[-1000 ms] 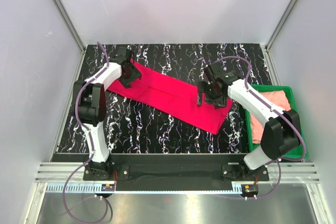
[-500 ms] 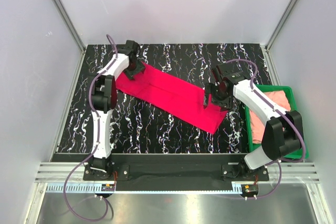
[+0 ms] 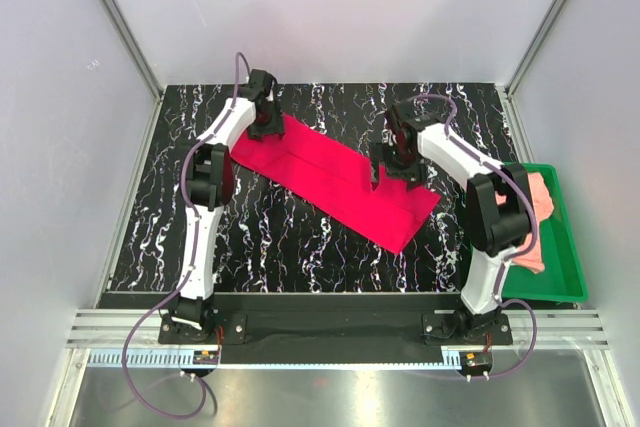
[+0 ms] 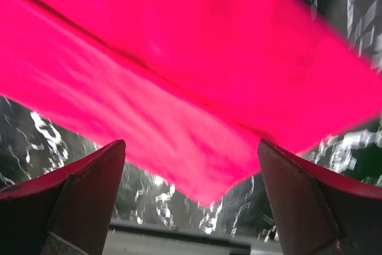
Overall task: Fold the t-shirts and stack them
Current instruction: Fold the tshirt
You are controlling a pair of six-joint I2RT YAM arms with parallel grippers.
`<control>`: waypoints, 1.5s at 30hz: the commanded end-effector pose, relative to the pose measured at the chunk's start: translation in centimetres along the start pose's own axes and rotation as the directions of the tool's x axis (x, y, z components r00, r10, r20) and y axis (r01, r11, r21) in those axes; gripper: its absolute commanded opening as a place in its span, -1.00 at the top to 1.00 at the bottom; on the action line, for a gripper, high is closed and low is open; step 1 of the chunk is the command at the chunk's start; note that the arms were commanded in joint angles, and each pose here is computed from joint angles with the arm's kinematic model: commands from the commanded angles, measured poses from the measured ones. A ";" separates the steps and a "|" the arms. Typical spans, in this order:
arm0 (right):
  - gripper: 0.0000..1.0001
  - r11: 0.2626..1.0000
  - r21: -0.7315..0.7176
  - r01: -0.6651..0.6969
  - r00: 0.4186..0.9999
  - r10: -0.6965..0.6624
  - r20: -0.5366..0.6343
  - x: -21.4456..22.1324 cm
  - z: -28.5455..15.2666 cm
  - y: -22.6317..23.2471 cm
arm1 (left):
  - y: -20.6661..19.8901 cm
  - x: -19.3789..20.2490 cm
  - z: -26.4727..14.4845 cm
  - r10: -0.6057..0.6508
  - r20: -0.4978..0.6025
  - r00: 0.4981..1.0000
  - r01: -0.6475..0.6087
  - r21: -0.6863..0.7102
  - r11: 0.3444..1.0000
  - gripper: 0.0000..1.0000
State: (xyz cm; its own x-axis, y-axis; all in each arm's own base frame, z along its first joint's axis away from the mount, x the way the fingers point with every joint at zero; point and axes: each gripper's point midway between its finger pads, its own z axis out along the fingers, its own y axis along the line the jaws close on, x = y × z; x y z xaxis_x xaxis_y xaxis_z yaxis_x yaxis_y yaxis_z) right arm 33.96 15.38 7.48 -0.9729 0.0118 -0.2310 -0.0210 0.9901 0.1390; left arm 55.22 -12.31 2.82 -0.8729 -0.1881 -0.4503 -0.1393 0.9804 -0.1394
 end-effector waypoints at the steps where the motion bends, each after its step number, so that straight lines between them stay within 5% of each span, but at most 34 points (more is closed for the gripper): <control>1: -1.00 0.989 -0.040 0.142 0.987 -0.138 0.081 -3.6 -0.7 1.9 | -0.5 -0.4 0.5 0.177 0.016 0.984 -0.177 0.038 0.983 -0.29; 14: -0.96 0.958 -0.043 0.285 0.958 -0.286 -0.007 -2.2 4.4 4.9 | -2.5 0.1 0.8 0.141 0.011 0.990 -0.141 0.156 0.978 -0.29; 26: -0.93 0.980 0.096 0.173 0.975 -0.157 -0.160 4.9 6.0 1.8 | -4.7 0.0 1.9 0.143 0.022 0.990 -0.143 0.285 0.948 -0.30; 31: -0.93 0.991 0.104 0.081 0.978 -0.059 -0.200 9.3 5.6 4.5 | -5.4 -0.3 2.3 0.181 0.045 0.983 -0.185 0.326 0.927 -0.33; 37: -0.97 0.998 -0.051 -0.023 0.971 0.011 -0.238 13.2 3.6 11.9 | -6.7 -1.3 2.0 0.225 0.103 0.969 -0.248 0.384 0.890 -0.38; 41: -0.99 0.992 -0.127 -0.022 0.977 -0.006 -0.215 12.2 1.3 14.9 | -7.9 -3.1 -0.2 0.212 0.166 0.963 -0.264 0.428 0.865 -0.43; 45: -0.99 0.995 -0.066 0.074 0.993 -0.080 -0.083 8.7 -1.6 14.3 | -9.6 -7.4 -8.2 0.148 0.293 0.945 -0.277 0.470 0.838 -0.48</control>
State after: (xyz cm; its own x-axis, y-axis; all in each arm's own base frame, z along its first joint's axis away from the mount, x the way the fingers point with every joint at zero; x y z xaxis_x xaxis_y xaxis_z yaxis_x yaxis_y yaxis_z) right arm 22.26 29.33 4.09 -0.9951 -0.0907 -0.0383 -0.0962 0.9782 0.1840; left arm 57.65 -19.20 4.36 -0.8343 -0.0001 -0.5513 0.2545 0.8870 -0.3853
